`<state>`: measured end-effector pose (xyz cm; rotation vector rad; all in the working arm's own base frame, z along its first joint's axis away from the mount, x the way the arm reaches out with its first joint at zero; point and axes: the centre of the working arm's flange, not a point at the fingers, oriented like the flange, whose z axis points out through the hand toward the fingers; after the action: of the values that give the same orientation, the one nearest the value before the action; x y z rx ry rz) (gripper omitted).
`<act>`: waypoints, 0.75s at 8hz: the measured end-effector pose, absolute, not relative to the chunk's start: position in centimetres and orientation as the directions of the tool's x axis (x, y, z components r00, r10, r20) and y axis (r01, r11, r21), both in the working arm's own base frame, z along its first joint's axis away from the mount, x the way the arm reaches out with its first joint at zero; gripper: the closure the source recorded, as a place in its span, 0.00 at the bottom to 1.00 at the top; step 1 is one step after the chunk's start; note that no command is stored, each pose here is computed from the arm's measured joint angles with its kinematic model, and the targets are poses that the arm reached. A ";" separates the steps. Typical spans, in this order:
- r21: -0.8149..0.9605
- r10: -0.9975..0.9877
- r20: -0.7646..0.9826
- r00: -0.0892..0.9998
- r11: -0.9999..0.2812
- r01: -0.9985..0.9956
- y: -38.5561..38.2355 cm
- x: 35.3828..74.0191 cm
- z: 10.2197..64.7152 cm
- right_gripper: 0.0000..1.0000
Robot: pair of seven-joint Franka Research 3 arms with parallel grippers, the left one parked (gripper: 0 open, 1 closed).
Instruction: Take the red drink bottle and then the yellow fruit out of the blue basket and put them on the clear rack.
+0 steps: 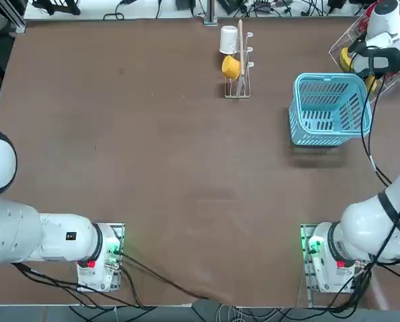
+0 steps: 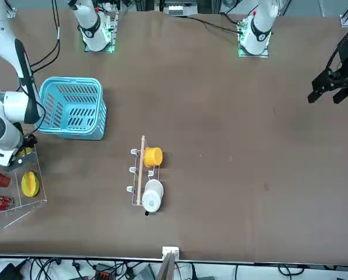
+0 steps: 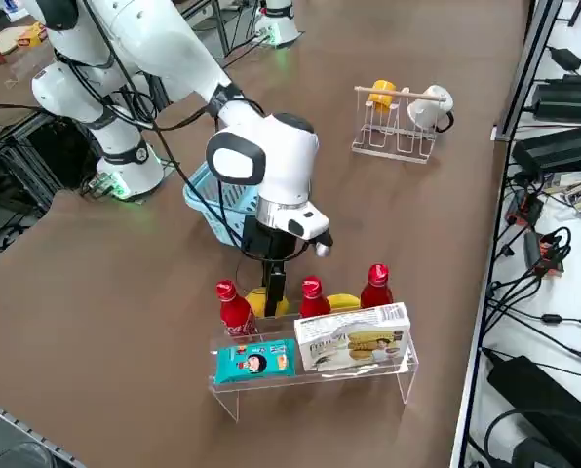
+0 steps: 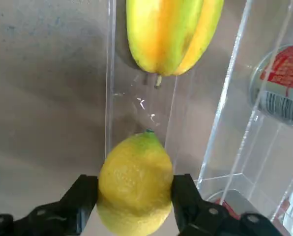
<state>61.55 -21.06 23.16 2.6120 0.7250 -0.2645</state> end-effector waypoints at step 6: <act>0.341 0.445 -0.286 0.849 -0.781 0.524 -21.4 61.4 23.2 0.14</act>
<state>61.44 -21.45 23.15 2.6136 0.7183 -0.2651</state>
